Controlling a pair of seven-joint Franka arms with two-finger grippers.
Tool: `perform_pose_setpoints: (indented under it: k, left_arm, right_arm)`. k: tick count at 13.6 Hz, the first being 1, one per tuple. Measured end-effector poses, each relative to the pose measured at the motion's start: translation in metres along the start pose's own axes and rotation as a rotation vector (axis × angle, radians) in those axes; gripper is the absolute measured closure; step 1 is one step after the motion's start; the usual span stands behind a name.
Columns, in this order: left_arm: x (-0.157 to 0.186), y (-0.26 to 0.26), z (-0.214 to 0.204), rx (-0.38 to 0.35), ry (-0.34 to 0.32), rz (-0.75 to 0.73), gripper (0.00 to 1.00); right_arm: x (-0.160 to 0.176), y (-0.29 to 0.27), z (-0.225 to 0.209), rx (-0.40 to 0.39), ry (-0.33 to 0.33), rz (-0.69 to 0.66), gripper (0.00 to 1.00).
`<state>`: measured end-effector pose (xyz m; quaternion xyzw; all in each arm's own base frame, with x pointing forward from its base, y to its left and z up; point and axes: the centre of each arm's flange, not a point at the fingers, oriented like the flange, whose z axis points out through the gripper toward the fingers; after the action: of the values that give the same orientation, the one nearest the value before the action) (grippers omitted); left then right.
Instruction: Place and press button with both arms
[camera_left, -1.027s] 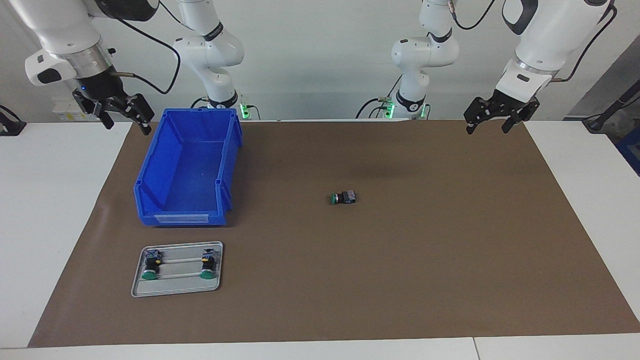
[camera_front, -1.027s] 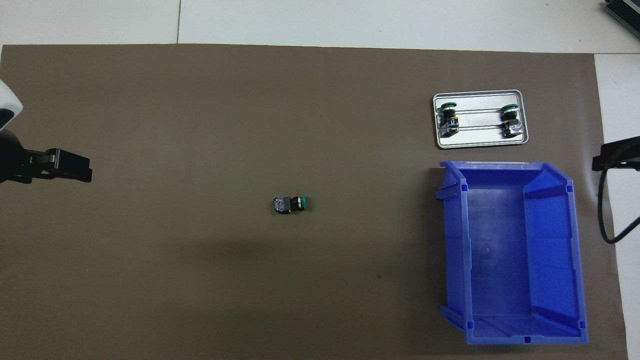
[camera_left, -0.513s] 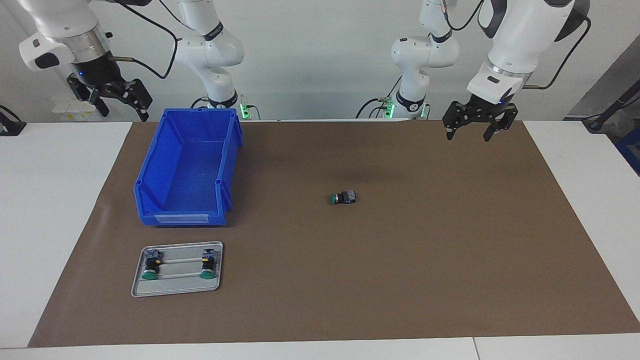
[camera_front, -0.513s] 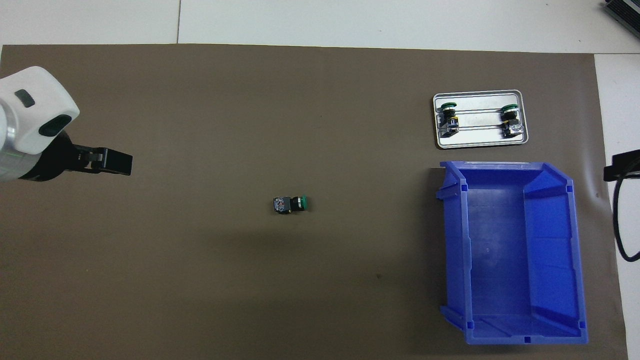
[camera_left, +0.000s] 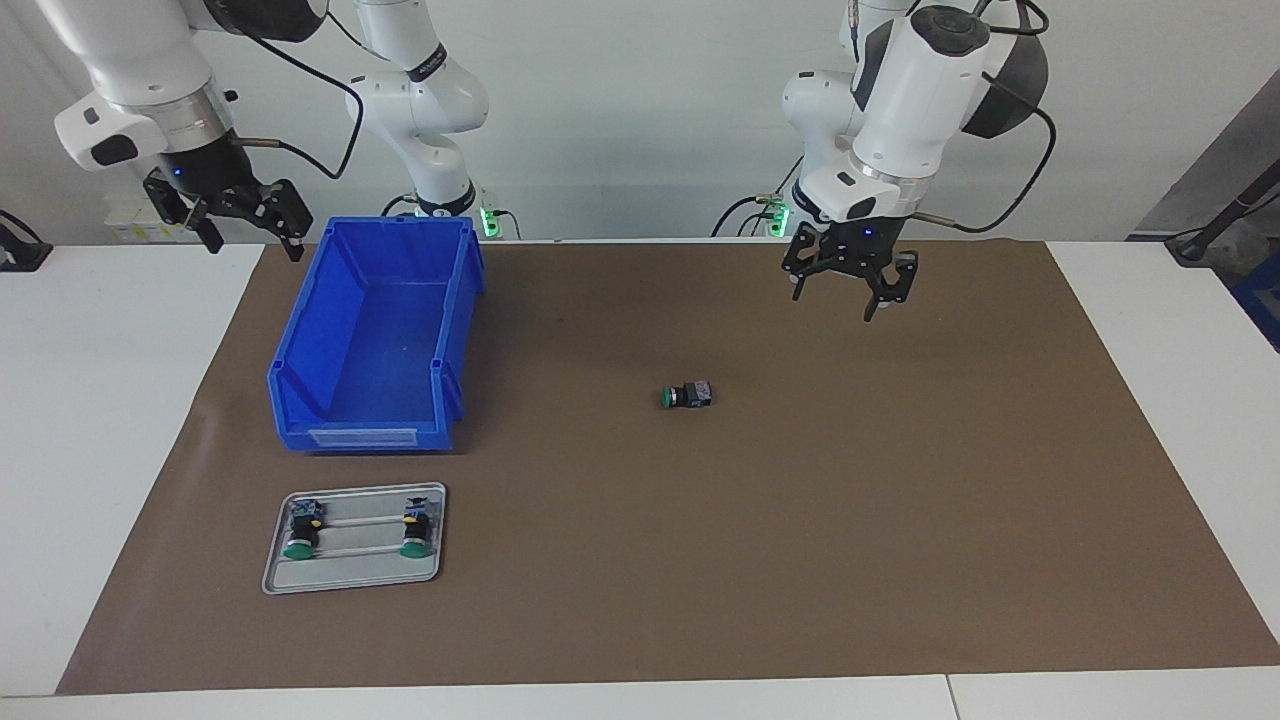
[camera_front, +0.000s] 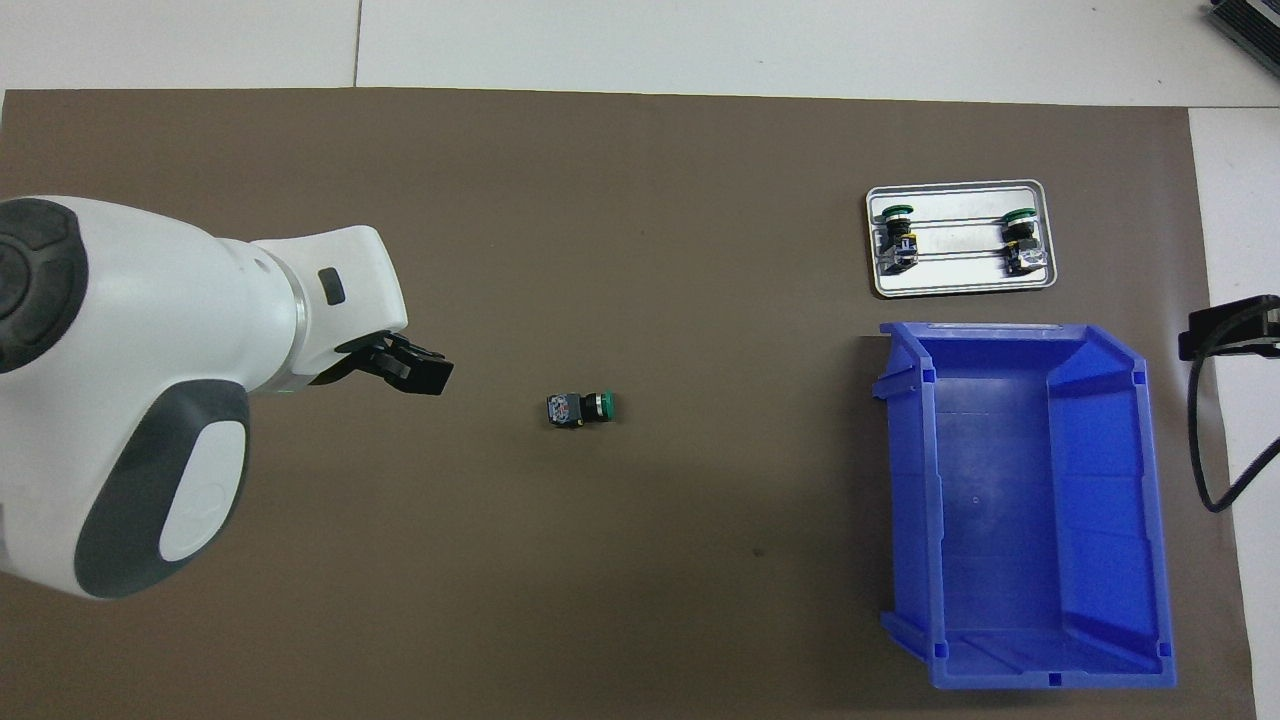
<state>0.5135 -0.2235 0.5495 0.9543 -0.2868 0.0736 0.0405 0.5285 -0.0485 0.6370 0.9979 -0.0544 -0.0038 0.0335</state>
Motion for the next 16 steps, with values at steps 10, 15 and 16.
perform_pose_setpoints:
  k: [10,15,16]
  left_arm:
    - [0.019,0.100,0.106,-0.031,0.018,0.613,0.00]
    - [0.011,0.105,0.138,-0.030,0.021,0.711,0.00]
    - [0.011,0.110,0.150,-0.036,0.010,0.720,0.00]
  right_arm:
    - [-0.003,-0.014,-0.004,0.001,0.007,-0.028,0.00]
    - [-0.004,-0.014,-0.004,0.001,0.009,-0.028,0.00]
    - [-0.004,-0.014,-0.004,0.001,0.009,-0.028,0.00]
